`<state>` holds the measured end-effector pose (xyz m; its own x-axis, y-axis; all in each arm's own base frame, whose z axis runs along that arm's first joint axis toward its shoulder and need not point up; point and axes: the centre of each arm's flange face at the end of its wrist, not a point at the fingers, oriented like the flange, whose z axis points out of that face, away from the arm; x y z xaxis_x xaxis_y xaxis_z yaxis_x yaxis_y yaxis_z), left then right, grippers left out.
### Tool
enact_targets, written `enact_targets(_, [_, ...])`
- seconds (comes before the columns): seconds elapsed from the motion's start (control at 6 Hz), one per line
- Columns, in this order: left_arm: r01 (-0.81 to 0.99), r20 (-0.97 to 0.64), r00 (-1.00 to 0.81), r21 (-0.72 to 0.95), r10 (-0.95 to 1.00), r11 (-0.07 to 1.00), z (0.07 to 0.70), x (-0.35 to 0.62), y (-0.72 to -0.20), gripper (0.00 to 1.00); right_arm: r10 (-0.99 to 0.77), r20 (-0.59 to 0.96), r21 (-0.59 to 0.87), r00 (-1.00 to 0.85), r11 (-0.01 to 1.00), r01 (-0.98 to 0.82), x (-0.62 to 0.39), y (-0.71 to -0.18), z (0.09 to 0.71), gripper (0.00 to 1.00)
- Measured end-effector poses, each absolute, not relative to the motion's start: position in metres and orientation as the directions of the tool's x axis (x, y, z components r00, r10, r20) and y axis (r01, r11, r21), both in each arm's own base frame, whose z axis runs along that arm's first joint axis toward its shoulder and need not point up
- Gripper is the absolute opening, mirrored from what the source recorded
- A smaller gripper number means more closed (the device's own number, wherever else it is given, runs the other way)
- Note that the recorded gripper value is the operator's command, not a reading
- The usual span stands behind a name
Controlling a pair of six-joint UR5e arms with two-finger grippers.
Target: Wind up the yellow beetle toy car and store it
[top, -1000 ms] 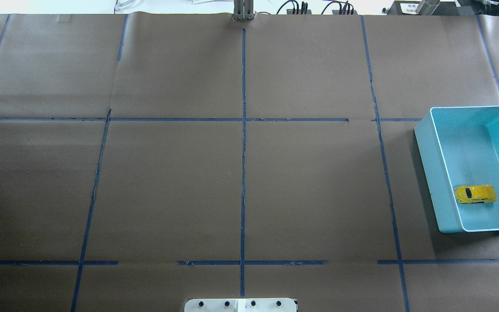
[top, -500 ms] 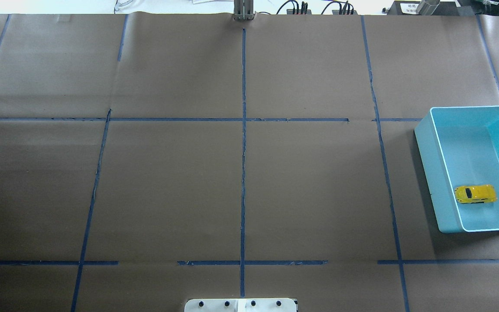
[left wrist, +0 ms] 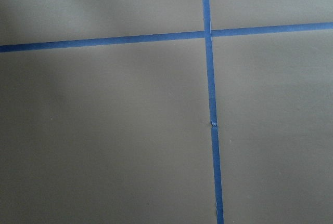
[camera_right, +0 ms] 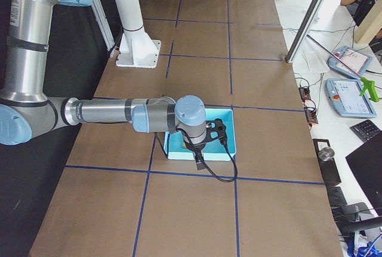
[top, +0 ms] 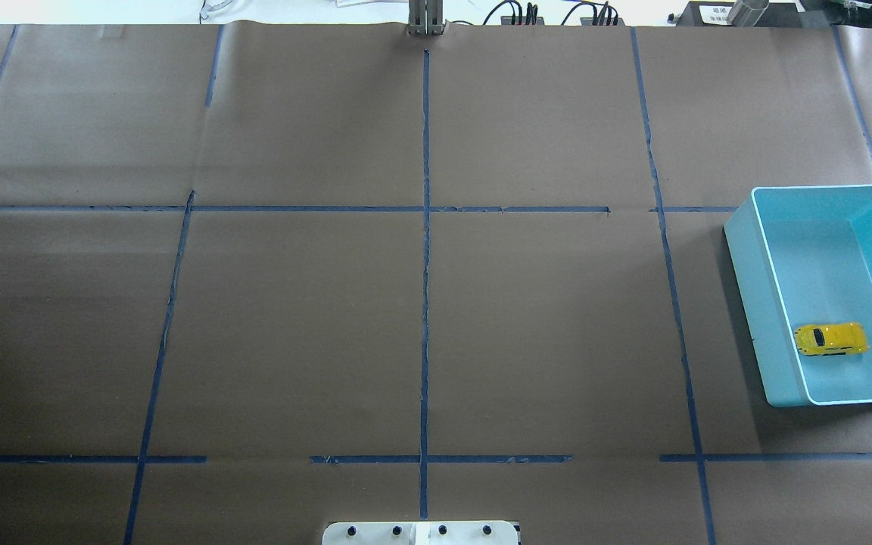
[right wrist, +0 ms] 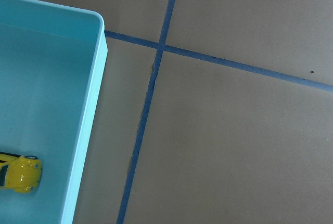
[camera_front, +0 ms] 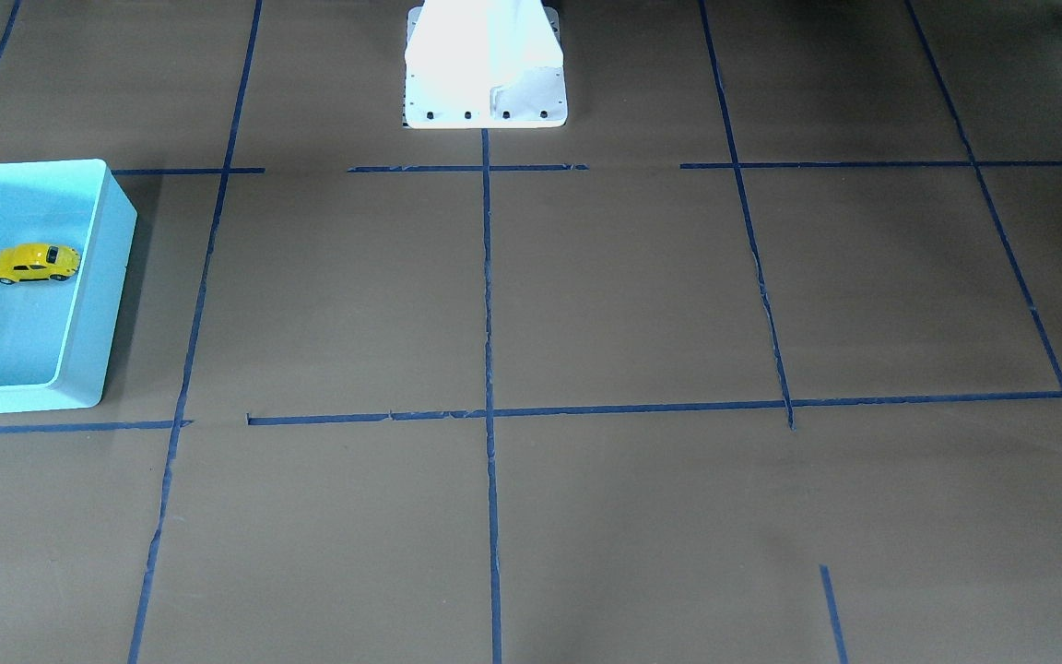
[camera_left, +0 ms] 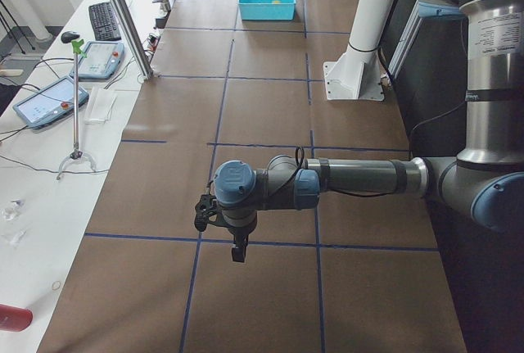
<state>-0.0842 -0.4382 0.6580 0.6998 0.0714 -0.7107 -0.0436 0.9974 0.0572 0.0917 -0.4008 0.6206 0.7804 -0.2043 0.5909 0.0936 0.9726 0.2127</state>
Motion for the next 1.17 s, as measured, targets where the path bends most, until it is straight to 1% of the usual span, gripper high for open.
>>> enact_targets(0.33, [-0.043,-0.712,0.698,0.057,0.070,0.997,0.658,-0.084,-0.438,1.00,-0.215,0.578,0.235,0.787,0.968,0.092,0.092,-0.396,0.632,1.00])
enact_targets(0.5, [-0.043,-0.713,0.697,0.057,0.071,0.997,0.658,-0.084,-0.438,1.00,-0.203,0.594,0.229,0.778,0.970,0.078,0.091,-0.395,0.643,1.00])
enact_targets(0.83, [-0.043,-0.714,0.697,0.058,0.072,0.997,0.657,-0.084,-0.438,1.00,-0.095,0.674,0.103,0.732,0.994,0.034,0.086,-0.390,0.662,1.00])
enact_targets(1.17, [-0.043,-0.715,0.696,0.058,0.072,0.997,0.657,-0.084,-0.438,1.00,0.008,0.700,-0.001,0.714,1.000,-0.011,0.084,-0.390,0.646,1.00])
